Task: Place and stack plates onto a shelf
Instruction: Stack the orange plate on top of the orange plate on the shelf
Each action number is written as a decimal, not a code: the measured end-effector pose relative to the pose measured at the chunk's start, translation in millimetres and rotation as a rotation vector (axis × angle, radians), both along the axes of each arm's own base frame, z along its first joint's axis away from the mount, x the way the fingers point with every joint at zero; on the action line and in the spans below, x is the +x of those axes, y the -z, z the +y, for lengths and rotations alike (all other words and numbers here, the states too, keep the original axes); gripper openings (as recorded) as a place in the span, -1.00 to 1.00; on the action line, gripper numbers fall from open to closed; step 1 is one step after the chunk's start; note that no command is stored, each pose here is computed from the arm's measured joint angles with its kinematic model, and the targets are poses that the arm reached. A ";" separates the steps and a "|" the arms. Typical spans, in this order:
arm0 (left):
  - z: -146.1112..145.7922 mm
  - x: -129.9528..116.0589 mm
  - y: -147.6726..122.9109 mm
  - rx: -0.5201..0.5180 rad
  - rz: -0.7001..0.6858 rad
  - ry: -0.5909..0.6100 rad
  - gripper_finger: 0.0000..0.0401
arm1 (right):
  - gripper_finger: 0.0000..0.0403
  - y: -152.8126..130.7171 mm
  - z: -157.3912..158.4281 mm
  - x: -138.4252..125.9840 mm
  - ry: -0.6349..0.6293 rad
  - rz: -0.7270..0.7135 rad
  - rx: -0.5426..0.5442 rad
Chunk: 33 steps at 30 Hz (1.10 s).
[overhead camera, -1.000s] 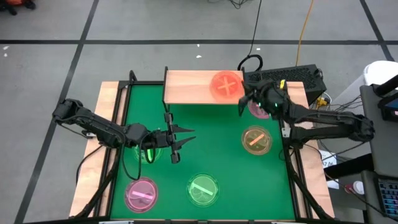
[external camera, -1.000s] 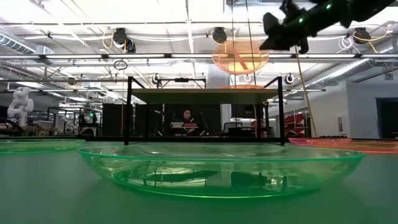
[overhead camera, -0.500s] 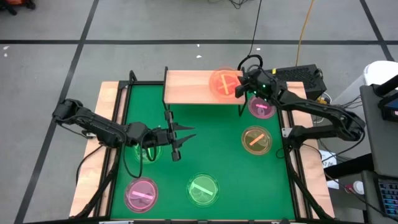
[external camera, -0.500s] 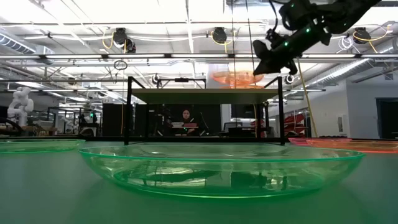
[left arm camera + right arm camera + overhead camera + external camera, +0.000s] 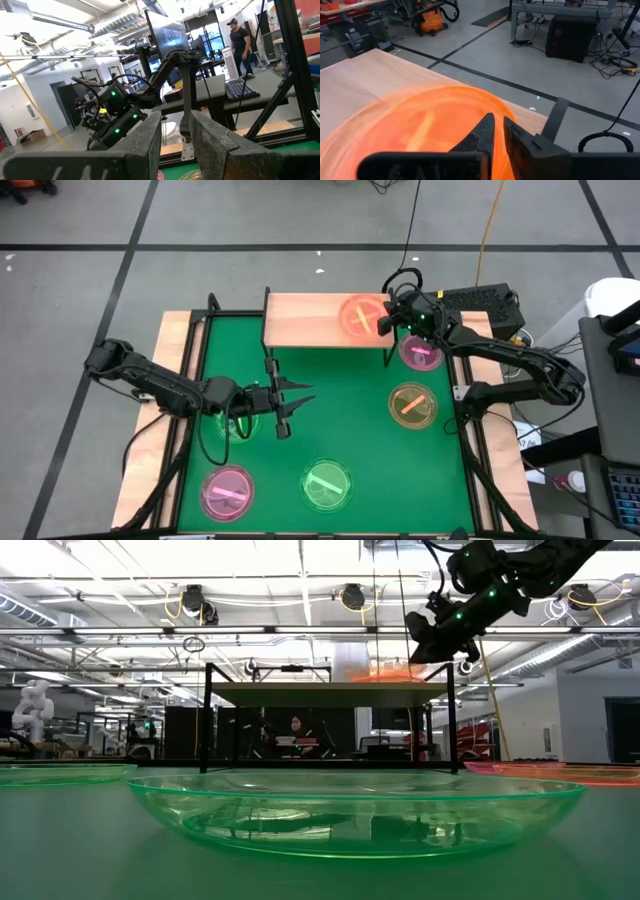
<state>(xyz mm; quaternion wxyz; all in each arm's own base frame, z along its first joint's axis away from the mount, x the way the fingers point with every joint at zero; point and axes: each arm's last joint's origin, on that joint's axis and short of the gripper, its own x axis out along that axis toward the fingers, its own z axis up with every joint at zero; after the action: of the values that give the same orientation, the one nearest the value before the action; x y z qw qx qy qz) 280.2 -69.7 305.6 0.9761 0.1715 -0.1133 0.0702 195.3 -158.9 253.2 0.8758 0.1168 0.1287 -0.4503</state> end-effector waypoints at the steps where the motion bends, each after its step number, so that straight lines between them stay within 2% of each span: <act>1: 0.0 0.0 0.0 0.000 0.000 0.000 -0.46 | -0.83 0.0 -0.6 -0.5 0.003 0.000 0.000; 8: 0.0 0.0 0.0 0.000 0.000 0.000 -0.46 | -0.54 1.4 -1.1 -1.6 -0.008 0.037 -0.008; 12: 0.0 0.0 0.0 0.000 0.000 0.000 -0.46 | -0.37 -2.8 -0.5 -0.9 -0.031 0.007 -0.027; 14: 0.0 0.0 0.1 0.000 0.001 0.000 -0.46 | -0.31 -7.3 3.0 -0.2 -0.149 -0.018 -0.037; 18: -0.1 0.2 0.6 0.002 0.006 0.000 -0.46 | -0.29 -18.4 17.4 5.7 -0.574 -0.122 -0.047; 20: 0.2 0.2 0.6 0.003 0.006 -0.001 -0.46 | -0.32 -21.2 27.9 11.0 -0.762 -0.153 -0.056; 22: 0.5 0.3 0.7 0.005 0.007 -0.002 -0.46 | -0.37 -19.0 36.6 15.4 -0.848 -0.142 -0.042; 24: 0.9 0.4 0.6 0.004 0.006 -0.003 -0.46 | -0.44 -14.3 42.3 18.8 -0.883 -0.102 -0.033; 31: 1.2 0.5 0.6 0.005 0.007 -0.005 -0.46 | -0.93 6.7 43.7 21.0 -0.774 0.100 0.009; 33: 1.2 0.5 0.6 0.004 0.006 -0.005 -0.46 | -0.97 9.2 42.4 20.6 -0.733 0.136 0.004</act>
<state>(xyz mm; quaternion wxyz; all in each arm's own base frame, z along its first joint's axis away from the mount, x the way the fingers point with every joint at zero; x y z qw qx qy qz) 280.7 -68.4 305.0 0.9759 0.1742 -0.1099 0.0718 215.9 -116.5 244.0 0.9681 0.0343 0.2209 -0.1132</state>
